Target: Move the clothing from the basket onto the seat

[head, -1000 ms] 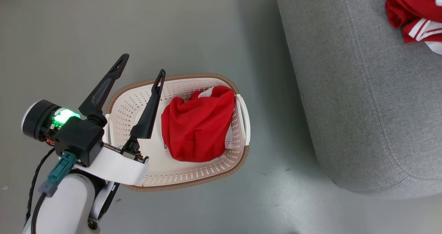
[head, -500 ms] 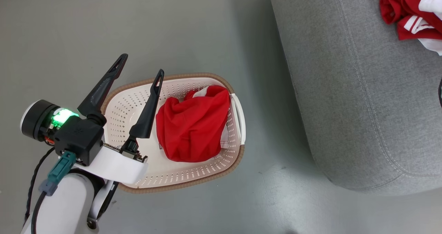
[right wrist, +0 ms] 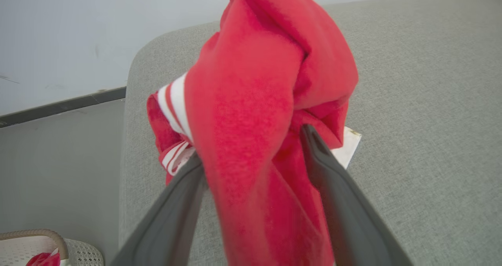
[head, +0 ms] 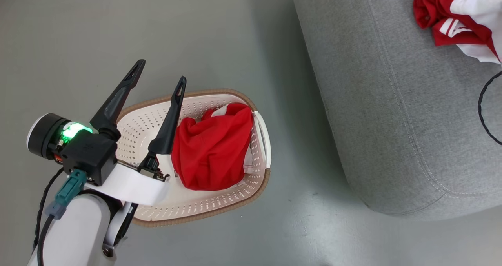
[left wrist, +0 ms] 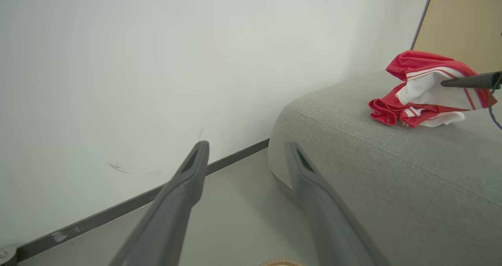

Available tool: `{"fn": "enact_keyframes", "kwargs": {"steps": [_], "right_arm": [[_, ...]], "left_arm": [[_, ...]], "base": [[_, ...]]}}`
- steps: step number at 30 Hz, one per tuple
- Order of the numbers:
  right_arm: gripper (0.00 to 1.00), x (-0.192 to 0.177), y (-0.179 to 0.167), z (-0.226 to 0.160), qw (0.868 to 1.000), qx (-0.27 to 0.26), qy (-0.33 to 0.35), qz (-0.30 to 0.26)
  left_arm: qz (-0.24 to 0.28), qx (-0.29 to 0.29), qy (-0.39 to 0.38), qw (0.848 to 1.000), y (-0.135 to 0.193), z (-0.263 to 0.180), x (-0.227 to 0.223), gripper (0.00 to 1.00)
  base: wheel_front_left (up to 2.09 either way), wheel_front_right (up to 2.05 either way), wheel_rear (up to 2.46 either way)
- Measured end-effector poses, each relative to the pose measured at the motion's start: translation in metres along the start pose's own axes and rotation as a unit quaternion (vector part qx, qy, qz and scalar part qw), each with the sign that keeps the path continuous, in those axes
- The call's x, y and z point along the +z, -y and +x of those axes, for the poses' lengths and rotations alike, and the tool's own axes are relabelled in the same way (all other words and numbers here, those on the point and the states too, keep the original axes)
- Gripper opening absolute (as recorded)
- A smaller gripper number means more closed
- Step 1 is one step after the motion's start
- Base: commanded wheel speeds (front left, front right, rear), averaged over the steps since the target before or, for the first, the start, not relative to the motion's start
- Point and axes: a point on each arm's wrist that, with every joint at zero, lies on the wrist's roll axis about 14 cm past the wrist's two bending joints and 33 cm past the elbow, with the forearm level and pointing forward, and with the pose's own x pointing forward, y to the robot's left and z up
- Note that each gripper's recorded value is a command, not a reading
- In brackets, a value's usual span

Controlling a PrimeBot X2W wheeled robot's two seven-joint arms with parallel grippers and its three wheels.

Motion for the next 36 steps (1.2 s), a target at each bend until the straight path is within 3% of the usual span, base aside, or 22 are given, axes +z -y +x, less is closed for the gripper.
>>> {"fn": "enact_keyframes", "kwargs": {"steps": [15, 27, 36], "right_arm": [[1.0, 0.006, 0.014, -0.032, 1.0, 0.01, 0.009, -0.019], [1.0, 0.04, 0.029, -0.059, 0.997, 0.013, 0.05, -0.052], [1.0, 0.072, 0.007, -0.076, 0.991, 0.052, 0.102, -0.07]], "left_arm": [[-0.014, -0.009, 0.022, 1.0, 0.017, 0.008, 0.013, 1.0], [-0.022, -0.005, 0.038, 0.999, 0.024, 0.009, 0.026, 1.0], [-0.027, 0.024, 0.044, 0.998, 0.016, -0.001, 0.036, 1.0]], "base": [[0.0, 0.0, 0.0], [0.0, 0.0, 0.0], [0.0, 0.0, 0.0]]}}
